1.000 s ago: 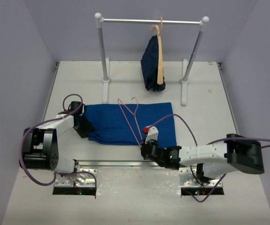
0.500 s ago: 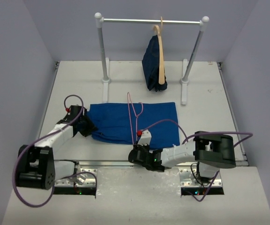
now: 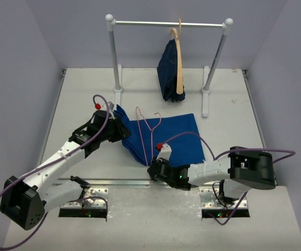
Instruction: Place the trousers on the hanger
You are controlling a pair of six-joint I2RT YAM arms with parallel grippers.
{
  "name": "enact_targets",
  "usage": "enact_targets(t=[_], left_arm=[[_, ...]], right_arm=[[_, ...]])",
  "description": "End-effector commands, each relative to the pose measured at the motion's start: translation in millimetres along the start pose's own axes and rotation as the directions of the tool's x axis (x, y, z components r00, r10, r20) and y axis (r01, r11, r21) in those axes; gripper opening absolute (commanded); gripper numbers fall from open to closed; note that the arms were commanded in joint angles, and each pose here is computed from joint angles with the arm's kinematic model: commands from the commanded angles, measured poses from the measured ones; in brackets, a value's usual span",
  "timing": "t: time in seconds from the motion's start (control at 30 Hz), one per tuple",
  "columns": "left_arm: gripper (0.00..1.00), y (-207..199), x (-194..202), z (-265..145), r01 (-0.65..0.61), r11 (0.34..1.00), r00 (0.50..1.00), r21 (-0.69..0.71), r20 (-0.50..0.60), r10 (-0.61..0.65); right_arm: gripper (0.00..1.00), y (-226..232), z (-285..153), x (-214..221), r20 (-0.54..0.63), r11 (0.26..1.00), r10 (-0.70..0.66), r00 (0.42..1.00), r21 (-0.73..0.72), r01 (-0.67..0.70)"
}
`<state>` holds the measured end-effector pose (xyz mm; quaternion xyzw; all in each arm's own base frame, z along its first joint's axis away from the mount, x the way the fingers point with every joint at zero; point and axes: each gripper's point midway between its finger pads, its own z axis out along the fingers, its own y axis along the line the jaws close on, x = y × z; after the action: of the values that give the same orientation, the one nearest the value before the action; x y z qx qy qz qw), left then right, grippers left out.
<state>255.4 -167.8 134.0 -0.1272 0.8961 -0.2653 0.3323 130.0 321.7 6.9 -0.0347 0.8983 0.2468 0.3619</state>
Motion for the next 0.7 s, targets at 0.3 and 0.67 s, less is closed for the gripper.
enact_targets(t=[0.3,0.67], left_arm=[[0.0,-111,61,50,-0.12,0.941,0.972,0.316,-0.155,0.176],[0.0,-109,137,88,-0.145,0.941,0.89,0.306,-0.375,0.259]], right_arm=[[0.0,-23,-3,-13,0.028,0.999,-0.001,1.0,-0.035,0.002],[0.0,-82,-28,-1,0.063,0.999,0.041,0.997,-0.006,-0.041]])
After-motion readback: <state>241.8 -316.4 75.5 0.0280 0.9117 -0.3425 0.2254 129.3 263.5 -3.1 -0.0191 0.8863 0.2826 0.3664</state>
